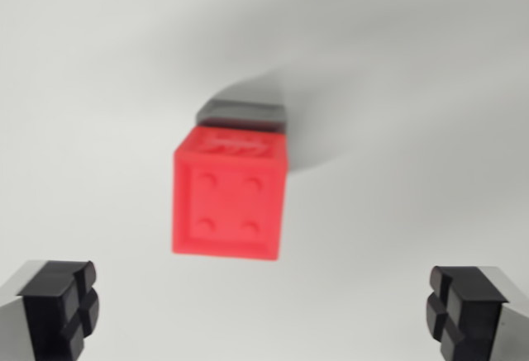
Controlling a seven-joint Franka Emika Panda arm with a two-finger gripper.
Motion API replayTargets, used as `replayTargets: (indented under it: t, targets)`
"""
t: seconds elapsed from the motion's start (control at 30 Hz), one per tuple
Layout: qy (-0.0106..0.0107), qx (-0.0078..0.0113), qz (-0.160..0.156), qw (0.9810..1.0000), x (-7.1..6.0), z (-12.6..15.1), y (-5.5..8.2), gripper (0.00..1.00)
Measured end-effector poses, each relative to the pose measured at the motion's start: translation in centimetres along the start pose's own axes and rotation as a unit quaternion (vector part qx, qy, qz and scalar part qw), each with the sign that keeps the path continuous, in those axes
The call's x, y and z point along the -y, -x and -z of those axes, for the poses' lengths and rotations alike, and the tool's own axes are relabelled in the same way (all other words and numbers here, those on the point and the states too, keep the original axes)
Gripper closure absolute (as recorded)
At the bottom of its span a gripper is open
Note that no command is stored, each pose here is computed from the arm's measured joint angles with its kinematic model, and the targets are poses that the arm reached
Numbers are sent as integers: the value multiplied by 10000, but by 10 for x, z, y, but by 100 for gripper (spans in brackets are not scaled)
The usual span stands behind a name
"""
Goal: Destack cube
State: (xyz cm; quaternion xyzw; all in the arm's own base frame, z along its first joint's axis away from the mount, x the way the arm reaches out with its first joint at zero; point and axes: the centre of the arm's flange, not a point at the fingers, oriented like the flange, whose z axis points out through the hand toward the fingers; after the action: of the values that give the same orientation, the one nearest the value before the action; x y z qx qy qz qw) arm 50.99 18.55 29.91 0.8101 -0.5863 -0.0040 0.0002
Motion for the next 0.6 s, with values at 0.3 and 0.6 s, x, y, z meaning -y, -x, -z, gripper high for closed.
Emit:
replayTargets:
  t: [0.3,0.6]
  targets:
    - [-19,-8,-252,9997,-1,-17,30,0]
    - [8,-7,-284,9996,-1,-62,27,0]
